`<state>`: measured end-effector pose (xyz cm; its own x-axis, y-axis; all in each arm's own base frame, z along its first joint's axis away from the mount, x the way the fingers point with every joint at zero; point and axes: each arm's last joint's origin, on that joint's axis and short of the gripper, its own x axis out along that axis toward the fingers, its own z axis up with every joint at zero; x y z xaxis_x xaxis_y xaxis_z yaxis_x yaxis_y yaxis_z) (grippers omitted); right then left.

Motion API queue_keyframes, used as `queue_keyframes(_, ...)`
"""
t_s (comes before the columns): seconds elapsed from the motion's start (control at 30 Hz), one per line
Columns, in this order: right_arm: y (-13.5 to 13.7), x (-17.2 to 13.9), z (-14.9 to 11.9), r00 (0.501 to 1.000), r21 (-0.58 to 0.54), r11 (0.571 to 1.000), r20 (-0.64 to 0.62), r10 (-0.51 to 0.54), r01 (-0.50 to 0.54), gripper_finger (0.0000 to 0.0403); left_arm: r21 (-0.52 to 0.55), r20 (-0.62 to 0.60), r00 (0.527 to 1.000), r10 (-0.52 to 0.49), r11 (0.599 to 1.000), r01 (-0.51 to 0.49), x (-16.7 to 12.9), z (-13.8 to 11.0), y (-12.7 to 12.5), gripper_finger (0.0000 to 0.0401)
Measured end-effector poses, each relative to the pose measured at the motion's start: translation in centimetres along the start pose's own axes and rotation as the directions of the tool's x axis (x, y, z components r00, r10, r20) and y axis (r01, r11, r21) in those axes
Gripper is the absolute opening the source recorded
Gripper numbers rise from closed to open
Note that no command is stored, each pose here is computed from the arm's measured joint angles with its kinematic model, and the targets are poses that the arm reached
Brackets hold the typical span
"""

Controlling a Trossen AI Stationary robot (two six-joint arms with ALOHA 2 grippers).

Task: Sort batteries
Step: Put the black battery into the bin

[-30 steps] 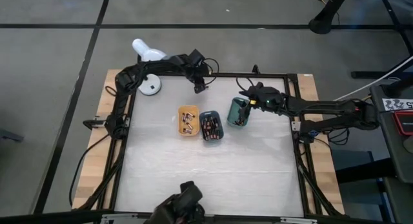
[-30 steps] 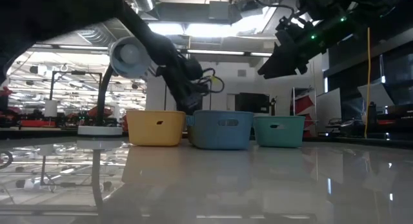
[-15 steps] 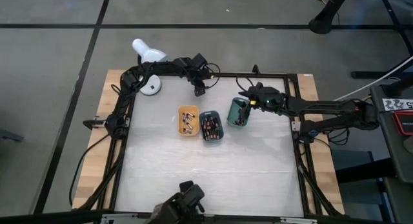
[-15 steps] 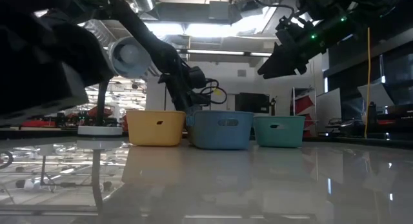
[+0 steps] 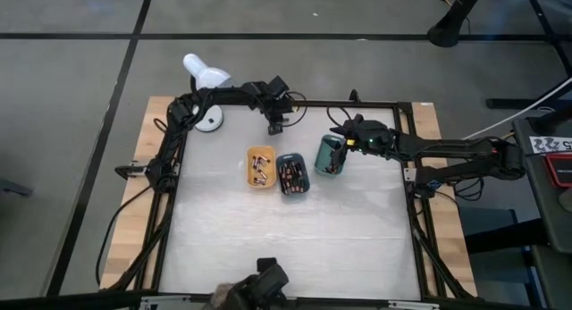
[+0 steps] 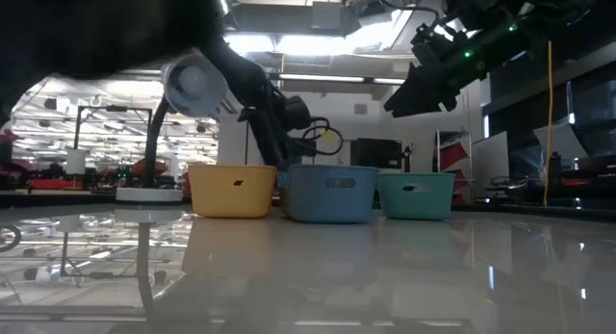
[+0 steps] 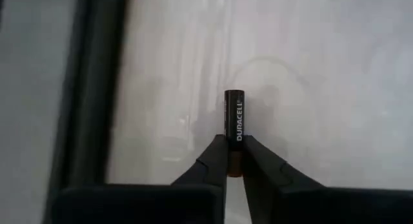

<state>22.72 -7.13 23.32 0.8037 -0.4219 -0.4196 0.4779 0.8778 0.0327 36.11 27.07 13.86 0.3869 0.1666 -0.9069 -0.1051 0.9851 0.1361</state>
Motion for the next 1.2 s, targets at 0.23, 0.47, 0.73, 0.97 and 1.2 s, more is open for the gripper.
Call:
queue_keyframes(0.23,0.0,0.0,0.0,1.000,0.000,1.000,-0.001,0.000,0.000,0.0221,0.070,0.073,0.997,-0.009,0.998,0.004,-4.4,2.5,-2.5,0.0021)
queue_keyframes(0.47,0.0,0.0,0.0,1.000,0.000,1.000,-0.001,0.001,-0.001,0.0221,0.196,0.141,0.988,-0.059,0.980,0.030,-8.2,4.8,-6.5,0.0018)
queue_keyframes(0.73,0.0,0.0,0.0,1.000,-0.012,1.000,-0.001,0.001,-0.001,0.0221,0.294,0.312,0.919,-0.240,0.945,0.147,-7.8,7.1,-10.6,0.0027)
queue_keyframes(0.97,0.0,0.0,0.0,1.000,-0.025,1.000,-0.005,0.010,-0.010,0.0221,0.311,0.478,0.845,-0.242,0.946,0.095,-7.5,9.0,-13.3,0.0028)
queue_keyframes(1.2,0.0,0.0,0.0,1.000,-0.027,1.000,-0.006,0.010,-0.010,0.0221,0.296,0.482,0.836,-0.261,0.947,0.125,-4.5,9.5,-15.1,0.0020)
